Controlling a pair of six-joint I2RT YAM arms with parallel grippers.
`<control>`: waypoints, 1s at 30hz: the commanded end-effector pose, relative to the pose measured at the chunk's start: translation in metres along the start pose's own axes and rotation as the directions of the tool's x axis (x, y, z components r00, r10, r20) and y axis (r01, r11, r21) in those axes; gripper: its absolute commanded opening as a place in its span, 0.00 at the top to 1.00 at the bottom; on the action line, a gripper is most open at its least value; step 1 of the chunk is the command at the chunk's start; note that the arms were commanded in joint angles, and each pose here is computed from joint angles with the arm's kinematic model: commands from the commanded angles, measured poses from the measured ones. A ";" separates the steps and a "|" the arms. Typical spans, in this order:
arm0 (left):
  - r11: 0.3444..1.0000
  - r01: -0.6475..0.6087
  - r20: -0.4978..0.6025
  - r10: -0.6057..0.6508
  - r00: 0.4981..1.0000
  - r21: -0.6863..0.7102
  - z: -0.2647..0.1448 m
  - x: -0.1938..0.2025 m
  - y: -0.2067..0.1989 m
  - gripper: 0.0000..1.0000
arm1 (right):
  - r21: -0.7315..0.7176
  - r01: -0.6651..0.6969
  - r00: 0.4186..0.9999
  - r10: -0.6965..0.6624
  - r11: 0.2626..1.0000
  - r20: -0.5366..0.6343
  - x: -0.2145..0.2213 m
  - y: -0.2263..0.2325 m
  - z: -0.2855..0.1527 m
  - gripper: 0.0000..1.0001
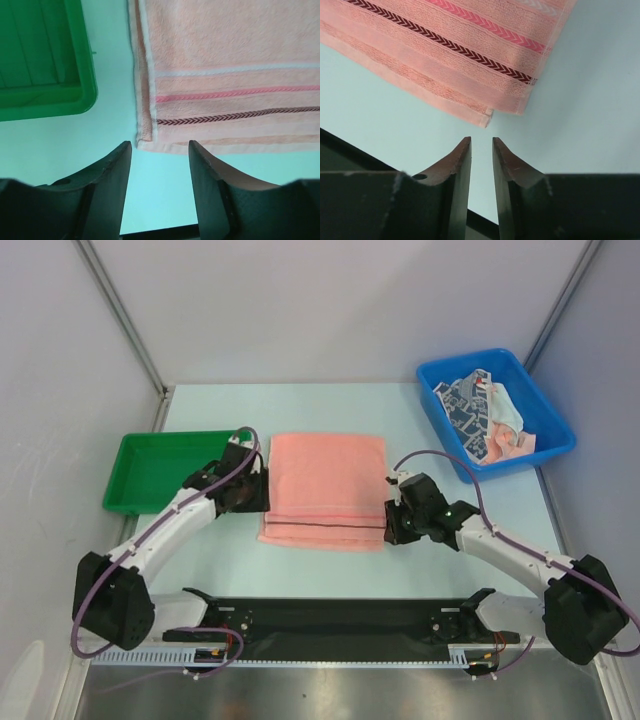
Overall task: Fold and stack the towels
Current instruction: Fold the towel
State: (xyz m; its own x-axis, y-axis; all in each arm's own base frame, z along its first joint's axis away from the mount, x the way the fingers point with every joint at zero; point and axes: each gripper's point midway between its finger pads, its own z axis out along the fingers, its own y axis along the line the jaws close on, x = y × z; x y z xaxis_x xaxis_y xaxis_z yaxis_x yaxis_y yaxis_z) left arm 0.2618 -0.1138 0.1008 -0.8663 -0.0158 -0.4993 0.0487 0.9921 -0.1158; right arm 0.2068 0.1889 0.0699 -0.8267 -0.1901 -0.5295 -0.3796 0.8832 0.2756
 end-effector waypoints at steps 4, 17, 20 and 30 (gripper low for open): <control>0.991 0.115 0.117 -0.122 0.986 0.064 -0.002 -0.028 -0.018 0.43 | -0.008 -0.058 0.996 0.059 0.998 0.067 -0.021 0.010 -0.015 0.69; 0.985 0.136 -0.064 -0.143 0.988 -0.102 0.063 0.048 -0.004 0.49 | 0.089 -0.300 0.952 0.292 0.950 0.093 -0.026 -0.002 0.022 0.78; 0.976 0.150 -0.072 -0.162 0.984 -0.155 0.066 0.052 0.004 0.52 | 0.039 -0.310 0.947 0.304 0.950 0.106 -0.027 0.009 0.022 0.84; 0.974 0.191 -0.001 -0.192 0.981 -0.121 0.046 0.032 -0.001 0.44 | -0.004 -0.355 0.932 0.354 0.935 0.078 0.001 0.015 0.038 0.88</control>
State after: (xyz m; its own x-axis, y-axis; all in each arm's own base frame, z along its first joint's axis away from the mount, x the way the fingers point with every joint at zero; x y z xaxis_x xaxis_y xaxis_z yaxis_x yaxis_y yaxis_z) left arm 0.2432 -0.1203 0.0211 -0.9024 -0.1713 -0.3953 -0.1536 0.9852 -0.0763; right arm 0.2118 0.2057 0.0379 -0.8846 0.1242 -0.4494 -0.0675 0.9196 0.3869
